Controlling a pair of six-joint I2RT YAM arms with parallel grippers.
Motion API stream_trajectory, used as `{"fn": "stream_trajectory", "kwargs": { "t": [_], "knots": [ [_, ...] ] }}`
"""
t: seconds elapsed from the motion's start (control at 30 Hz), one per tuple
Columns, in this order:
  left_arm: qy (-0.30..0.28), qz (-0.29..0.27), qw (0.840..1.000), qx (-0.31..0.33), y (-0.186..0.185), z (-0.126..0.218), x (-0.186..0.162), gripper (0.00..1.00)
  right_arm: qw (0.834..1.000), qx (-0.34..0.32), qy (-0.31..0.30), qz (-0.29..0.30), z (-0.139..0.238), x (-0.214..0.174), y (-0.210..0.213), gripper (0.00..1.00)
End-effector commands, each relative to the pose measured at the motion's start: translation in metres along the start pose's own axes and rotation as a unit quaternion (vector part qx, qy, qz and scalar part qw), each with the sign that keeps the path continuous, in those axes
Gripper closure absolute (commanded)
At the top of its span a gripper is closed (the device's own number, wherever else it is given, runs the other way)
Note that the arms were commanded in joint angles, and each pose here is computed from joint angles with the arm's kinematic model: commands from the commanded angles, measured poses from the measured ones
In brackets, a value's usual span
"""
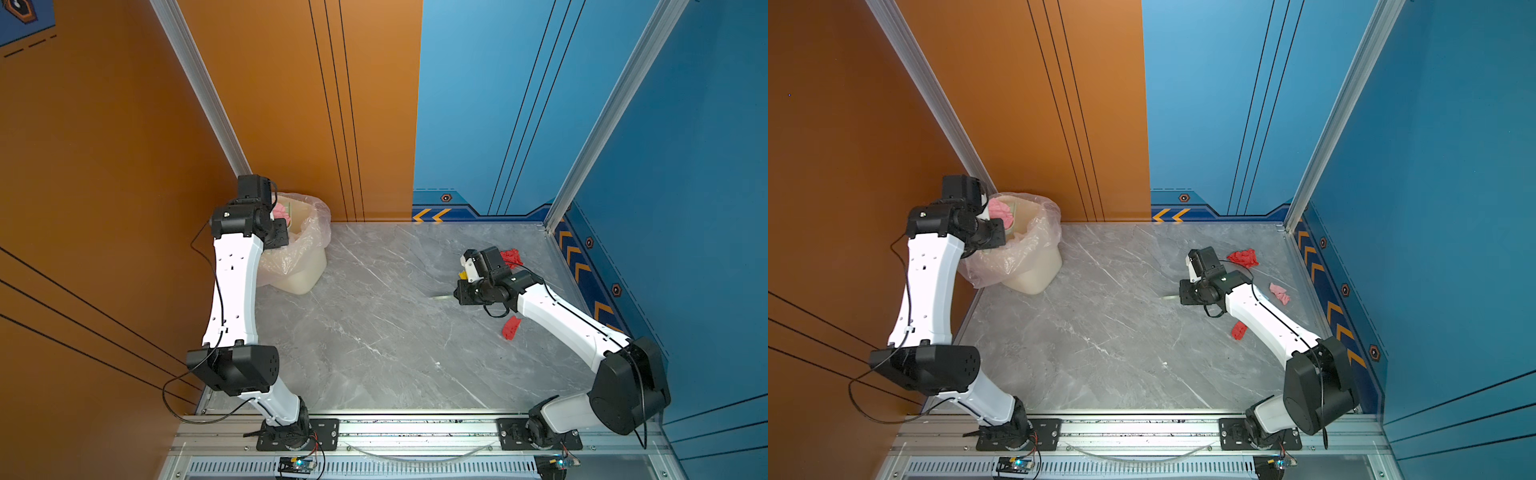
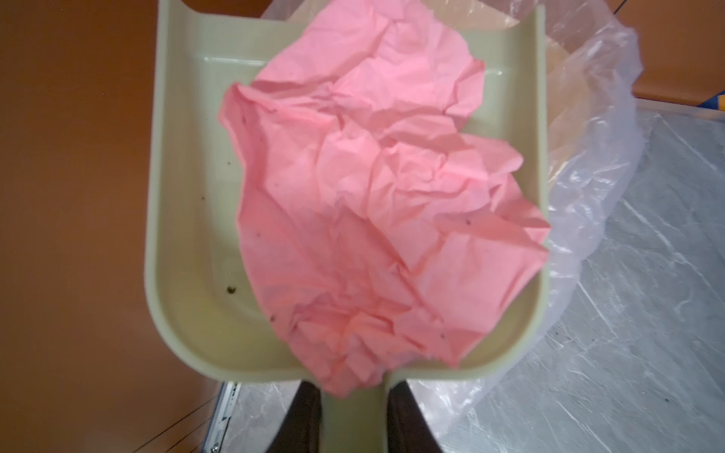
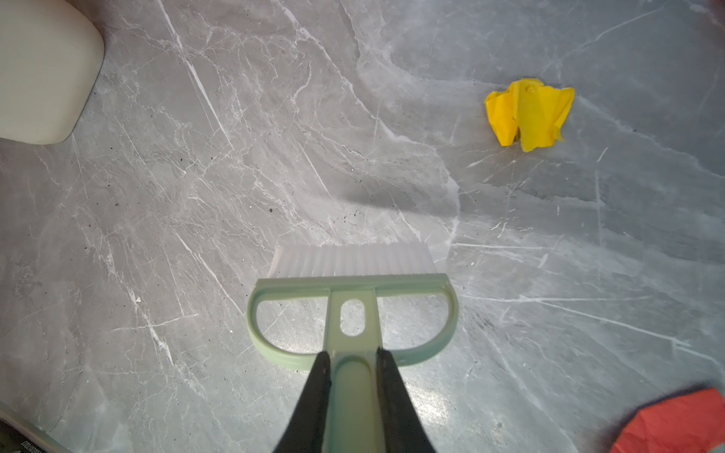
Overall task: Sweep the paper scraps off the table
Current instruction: 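Tilt the dustpan over the bin with the left gripper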
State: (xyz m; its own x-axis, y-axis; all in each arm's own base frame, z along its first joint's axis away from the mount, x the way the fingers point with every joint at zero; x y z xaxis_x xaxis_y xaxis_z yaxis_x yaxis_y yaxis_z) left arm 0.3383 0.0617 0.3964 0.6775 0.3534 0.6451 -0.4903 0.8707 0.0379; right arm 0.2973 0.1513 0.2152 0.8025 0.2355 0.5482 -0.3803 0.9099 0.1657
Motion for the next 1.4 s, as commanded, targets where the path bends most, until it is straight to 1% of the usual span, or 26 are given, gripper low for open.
{"fn": "stream_trajectory", "kwargs": {
  "t": [0.0,0.3,0.57,0.67,0.73,0.77,0.87,1.17,1.37],
  "knots": [
    [-0.002,-0.024,0.998,0.061,0.015,0.005,0.003,1.00,1.000,0.004,-0.006,0.007,-0.001,0.006,0.003,1.00],
    [0.009,-0.063,0.989,0.134,0.024,0.001,0.006,1.00,1.000,0.012,-0.009,0.009,-0.003,0.006,0.005,1.00],
    [0.002,-0.124,0.971,0.204,0.027,0.001,0.013,1.00,1.000,0.019,-0.013,0.010,-0.005,0.007,0.007,1.00],
    [0.001,-0.139,0.968,0.209,0.025,0.001,0.015,1.00,1.000,0.021,-0.013,0.013,-0.006,0.007,0.007,1.00],
    [0.004,-0.161,0.965,0.207,0.020,-0.001,0.015,1.00,1.000,0.019,-0.013,0.014,-0.007,0.007,0.007,1.00],
    [0.002,-0.176,0.957,0.230,0.021,-0.001,0.017,1.00,1.000,0.018,-0.013,0.014,-0.008,0.007,0.006,1.00],
    [0.007,-0.216,0.943,0.252,0.014,-0.005,0.017,1.00,1.000,0.015,-0.011,0.017,-0.009,0.006,0.005,1.00],
    [0.001,-0.303,0.905,0.300,-0.013,-0.011,0.024,1.00,0.999,0.011,-0.016,0.027,-0.009,0.001,0.002,1.00],
    [0.004,-0.353,0.882,0.314,-0.020,-0.008,0.028,1.00,1.000,0.010,-0.013,0.022,-0.015,-0.007,-0.006,1.00]
  ]
}}
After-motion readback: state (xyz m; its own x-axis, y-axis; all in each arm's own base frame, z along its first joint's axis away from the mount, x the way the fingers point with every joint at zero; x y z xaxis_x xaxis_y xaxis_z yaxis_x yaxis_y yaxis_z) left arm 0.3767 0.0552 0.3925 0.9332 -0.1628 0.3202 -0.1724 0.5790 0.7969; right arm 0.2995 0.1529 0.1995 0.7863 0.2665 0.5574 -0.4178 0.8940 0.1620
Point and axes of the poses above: each gripper's point midway between its finger pads, its own z axis back along the fingers, its own y axis along the line the jaws close on, x = y × z, the point moved 8 cm from there along z, back along the fingers, and after that the axes turned 13 degrees about z, right-handed, at the moved point
